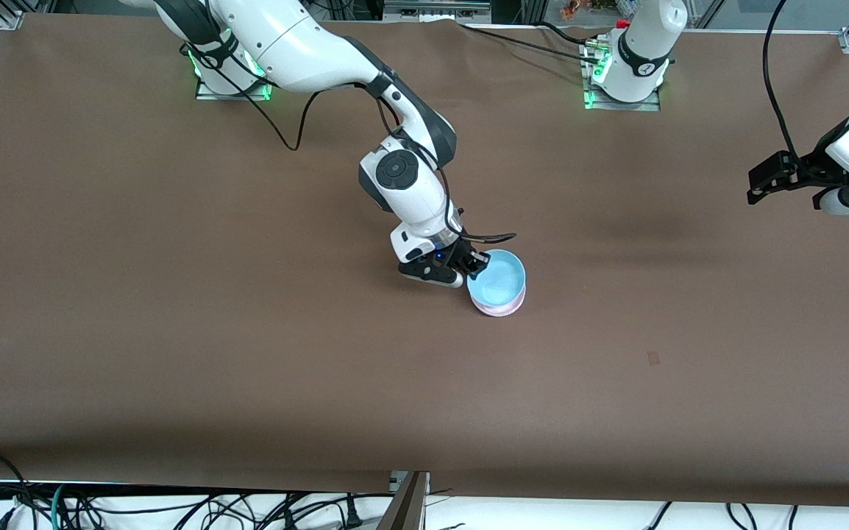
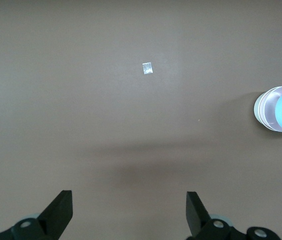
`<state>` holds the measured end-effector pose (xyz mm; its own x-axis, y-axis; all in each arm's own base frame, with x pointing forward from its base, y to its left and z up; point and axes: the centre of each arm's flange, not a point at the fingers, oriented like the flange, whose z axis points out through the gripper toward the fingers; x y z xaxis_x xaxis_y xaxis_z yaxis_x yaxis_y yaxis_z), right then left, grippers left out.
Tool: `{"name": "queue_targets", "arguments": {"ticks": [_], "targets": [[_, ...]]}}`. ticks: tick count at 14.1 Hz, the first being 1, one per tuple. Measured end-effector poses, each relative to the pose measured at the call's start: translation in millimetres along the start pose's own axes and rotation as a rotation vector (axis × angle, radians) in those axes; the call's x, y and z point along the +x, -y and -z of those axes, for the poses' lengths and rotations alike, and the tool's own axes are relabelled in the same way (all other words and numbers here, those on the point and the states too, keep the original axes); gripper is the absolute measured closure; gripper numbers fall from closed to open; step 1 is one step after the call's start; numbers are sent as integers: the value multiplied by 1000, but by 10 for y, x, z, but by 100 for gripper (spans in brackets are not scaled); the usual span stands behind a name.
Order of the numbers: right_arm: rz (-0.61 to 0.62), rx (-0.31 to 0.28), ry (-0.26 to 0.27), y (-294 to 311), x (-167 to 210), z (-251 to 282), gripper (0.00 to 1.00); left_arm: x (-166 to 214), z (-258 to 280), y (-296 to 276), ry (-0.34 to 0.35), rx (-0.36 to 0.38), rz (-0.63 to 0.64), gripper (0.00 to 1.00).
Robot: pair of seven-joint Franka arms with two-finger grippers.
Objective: Stack pink and blue bowls on white bowl
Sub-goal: 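Lower the blue bowl into the pink bowl and open the right gripper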
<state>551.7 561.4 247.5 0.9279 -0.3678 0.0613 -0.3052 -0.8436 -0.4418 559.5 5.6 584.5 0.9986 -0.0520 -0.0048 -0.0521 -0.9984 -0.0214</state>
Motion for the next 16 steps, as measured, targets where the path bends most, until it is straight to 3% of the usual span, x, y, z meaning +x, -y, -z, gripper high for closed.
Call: {"name": "queue_targets", "arguments": {"ticks": [7, 14, 16], "targets": [[1, -5, -34, -5, 61, -216, 97, -2, -2, 39, 0, 0, 7, 0], [5, -4, -35, 19, 38, -232, 97, -3, -3, 54, 1, 0, 10, 0], [6, -29, -26, 6, 50, -235, 97, -3, -3, 54, 1, 0, 10, 0]]}}
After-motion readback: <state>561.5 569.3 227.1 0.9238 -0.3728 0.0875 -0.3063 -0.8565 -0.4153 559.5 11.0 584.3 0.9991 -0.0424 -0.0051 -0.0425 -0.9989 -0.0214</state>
